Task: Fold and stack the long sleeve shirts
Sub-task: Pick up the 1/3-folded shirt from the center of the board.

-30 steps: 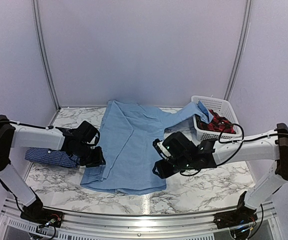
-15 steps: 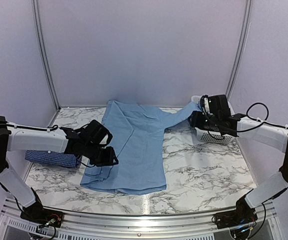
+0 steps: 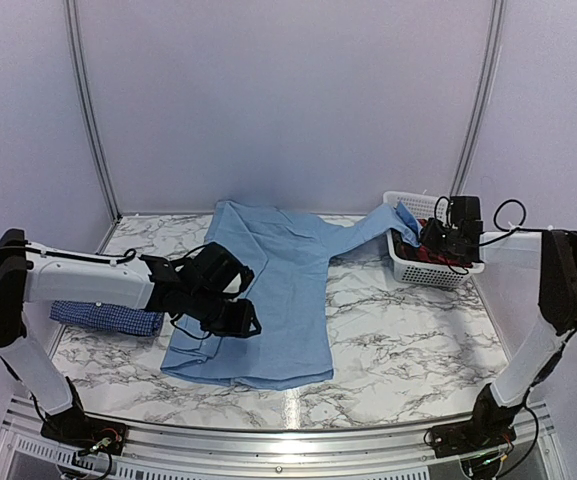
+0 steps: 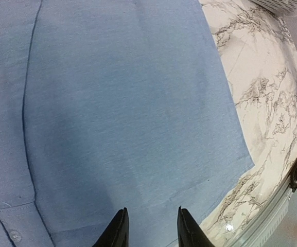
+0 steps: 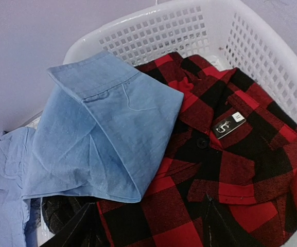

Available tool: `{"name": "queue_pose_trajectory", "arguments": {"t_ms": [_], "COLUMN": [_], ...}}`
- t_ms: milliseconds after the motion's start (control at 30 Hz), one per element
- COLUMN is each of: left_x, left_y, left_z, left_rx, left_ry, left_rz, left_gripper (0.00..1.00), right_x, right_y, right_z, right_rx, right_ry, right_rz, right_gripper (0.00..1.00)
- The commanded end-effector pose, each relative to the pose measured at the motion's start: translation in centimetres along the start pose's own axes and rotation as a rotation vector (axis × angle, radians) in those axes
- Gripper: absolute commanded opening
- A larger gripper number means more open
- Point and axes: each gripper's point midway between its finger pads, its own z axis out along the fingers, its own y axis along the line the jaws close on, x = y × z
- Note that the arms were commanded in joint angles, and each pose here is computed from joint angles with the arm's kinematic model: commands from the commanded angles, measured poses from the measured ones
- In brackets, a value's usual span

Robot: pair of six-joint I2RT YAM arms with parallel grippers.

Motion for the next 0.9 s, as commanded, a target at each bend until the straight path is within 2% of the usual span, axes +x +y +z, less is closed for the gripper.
{"name": "queue_pose_trajectory", "arguments": {"t_ms": [0, 400, 533, 633, 867], "left_x": [-0.2, 0.2, 0.7, 0.7, 1.6], "left_y": [-1.6, -4.7, -5.6, -6.6, -9.6], "left_z": [0.7, 1.3, 1.4, 1.4, 2.0], "left_rx": [0.009, 0.039, 0.047, 0.061, 0.083], "left_ry": [0.000, 0.010, 0.018, 0.015, 0.045], "left_rz": [0.052, 0.116, 0.139, 0.165, 0.253], "left_gripper": [0.33, 0.33, 0.33, 0.34, 0.34], "right_x": [-2.7, -3.5, -2.8, -2.9, -5.1], "right_y": [2.2, 0.2, -0.1, -0.2, 0.1], "right_z": [2.1, 6.5, 8.0, 8.4, 7.3], "right_rx": [-0.082, -0.008, 0.005, 0.005, 0.025], "right_ry": [-0.059, -0.038, -0.009, -0.018, -0.068], "right_rz": [0.021, 0.035, 0.013, 0.002, -0.040], "right_gripper": [0.63, 0.62, 0.56, 0.49, 0.20]}}
